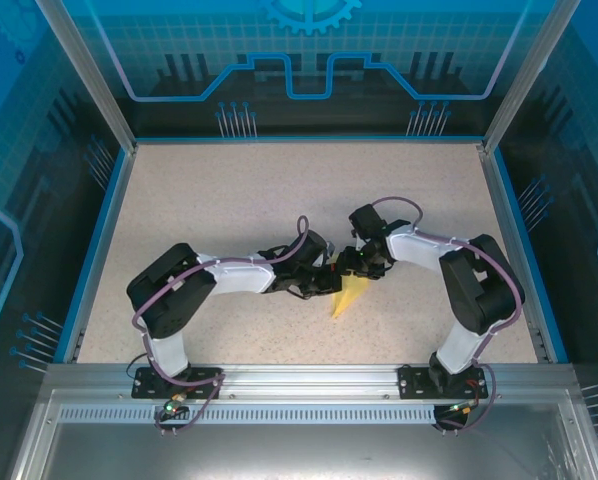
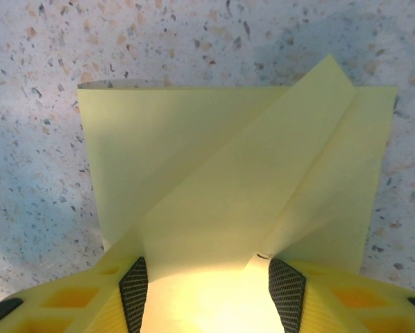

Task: Fold a paper plane with a square sheet of paper (pick it up from the middle)
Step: Fourth fold the wing at the center of the table.

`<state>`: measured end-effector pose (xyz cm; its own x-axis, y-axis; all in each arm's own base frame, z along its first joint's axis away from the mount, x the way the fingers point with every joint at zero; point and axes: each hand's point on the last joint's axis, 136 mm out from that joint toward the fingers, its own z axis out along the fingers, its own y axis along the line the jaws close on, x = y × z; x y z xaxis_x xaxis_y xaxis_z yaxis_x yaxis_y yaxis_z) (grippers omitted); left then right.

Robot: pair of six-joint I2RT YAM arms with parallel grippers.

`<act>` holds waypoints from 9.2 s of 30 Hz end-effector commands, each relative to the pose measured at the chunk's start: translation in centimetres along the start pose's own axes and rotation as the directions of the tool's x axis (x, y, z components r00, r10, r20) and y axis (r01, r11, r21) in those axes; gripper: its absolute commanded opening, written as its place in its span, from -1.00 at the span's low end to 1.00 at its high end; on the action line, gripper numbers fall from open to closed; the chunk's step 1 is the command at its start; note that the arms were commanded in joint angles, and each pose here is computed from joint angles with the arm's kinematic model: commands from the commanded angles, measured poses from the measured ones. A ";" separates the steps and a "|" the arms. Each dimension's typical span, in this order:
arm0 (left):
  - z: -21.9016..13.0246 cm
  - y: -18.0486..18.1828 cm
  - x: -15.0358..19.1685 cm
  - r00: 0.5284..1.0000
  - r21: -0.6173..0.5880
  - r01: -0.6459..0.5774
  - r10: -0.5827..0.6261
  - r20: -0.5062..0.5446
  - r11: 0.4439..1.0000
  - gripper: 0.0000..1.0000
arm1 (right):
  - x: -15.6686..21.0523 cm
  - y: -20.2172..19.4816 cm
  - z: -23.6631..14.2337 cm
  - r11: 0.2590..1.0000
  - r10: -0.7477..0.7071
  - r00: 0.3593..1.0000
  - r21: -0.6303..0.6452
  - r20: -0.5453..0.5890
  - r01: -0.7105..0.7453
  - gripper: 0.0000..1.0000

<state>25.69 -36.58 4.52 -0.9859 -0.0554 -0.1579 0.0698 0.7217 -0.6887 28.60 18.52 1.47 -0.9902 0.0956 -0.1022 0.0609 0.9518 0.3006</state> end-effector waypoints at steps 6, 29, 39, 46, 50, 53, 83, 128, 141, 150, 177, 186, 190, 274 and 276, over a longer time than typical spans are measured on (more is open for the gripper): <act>0.7 1.8 0.4 1.000 -0.055 0.016 -0.017 -0.016 0.998 -1.00 | 1.8 -0.4 0.3 0.997 0.012 0.998 -0.076 -0.069 -0.017 0.10; 1.2 3.5 0.9 0.999 -0.113 0.035 -0.039 -0.031 0.993 -1.00 | 2.5 2.0 -2.4 0.941 -0.056 0.998 -0.336 -0.014 0.048 -0.52; 1.3 3.6 1.0 0.998 -0.112 0.037 -0.042 -0.036 0.993 -1.00 | 3.7 2.7 -1.8 0.918 -0.068 0.997 -0.395 -0.041 0.046 -0.70; 1.3 3.6 1.0 0.998 -0.111 0.037 -0.042 -0.037 0.993 -1.00 | 4.0 2.6 -0.5 0.924 -0.070 0.995 -0.380 -0.072 0.038 -0.73; 1.2 3.5 1.0 0.999 -0.110 0.037 -0.041 -0.035 0.993 -1.00 | 4.0 2.5 0.1 0.927 -0.068 0.994 -0.373 -0.085 0.032 -0.73; 1.2 3.5 0.9 0.999 -0.111 0.035 -0.040 -0.035 0.993 -1.00 | 4.2 2.0 0.6 0.936 -0.064 0.993 -0.352 -0.097 0.026 -0.74; 0.6 1.5 -3.5 1.000 -0.091 -0.016 0.018 0.019 0.996 -1.00 | 5.3 0.2 2.3 0.957 -0.088 0.987 -0.287 -0.131 0.047 -0.80; 3.0 6.9 -1.8 0.998 -0.237 0.041 -0.053 -0.044 0.971 -1.00 | 9.9 3.8 1.0 0.925 -0.117 0.989 -0.372 -0.093 0.075 -0.77; 3.1 7.1 -1.9 0.997 -0.249 0.045 -0.058 -0.046 0.968 -1.00 | 10.4 4.3 -0.1 0.914 -0.143 0.987 -0.392 -0.074 0.103 -0.77; 3.2 7.0 -2.0 0.997 -0.247 0.045 -0.058 -0.046 0.968 -1.00 | 11.1 5.1 -0.4 0.906 -0.158 0.984 -0.407 -0.077 0.114 -0.76; 3.2 8.3 -1.7 0.996 -0.297 0.054 -0.071 -0.047 0.953 -1.00 | 15.2 2.9 2.2 0.937 -0.168 0.964 -0.338 -0.204 0.092 -0.78; 3.2 8.5 -1.9 0.997 -0.295 0.053 -0.068 -0.041 0.954 -1.00 | 15.3 3.4 -0.3 0.917 -0.213 0.967 -0.370 -0.140 0.148 -0.78; 3.1 7.9 -2.9 0.999 -0.272 0.020 -0.030 -0.032 0.962 -1.00 | 10.7 2.8 -2.3 0.928 -0.109 0.994 -0.361 -0.012 0.097 -0.78; -0.7 10.3 4.8 0.964 -0.263 0.251 -0.265 -0.021 0.932 -1.00 | 5.4 5.1 2.5 0.906 -0.213 0.977 -0.376 -0.008 0.195 -0.82; -0.8 10.7 5.0 0.962 -0.279 0.255 -0.272 -0.022 0.926 -1.00 | 5.0 4.2 3.1 0.918 -0.197 0.980 -0.354 -0.017 0.178 -0.83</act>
<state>24.46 -32.44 1.30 -0.9790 -0.2013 -0.0322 -0.1312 0.7430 -0.6563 24.58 24.49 1.01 -0.9811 -0.0832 -0.1745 -0.1753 0.7634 0.6217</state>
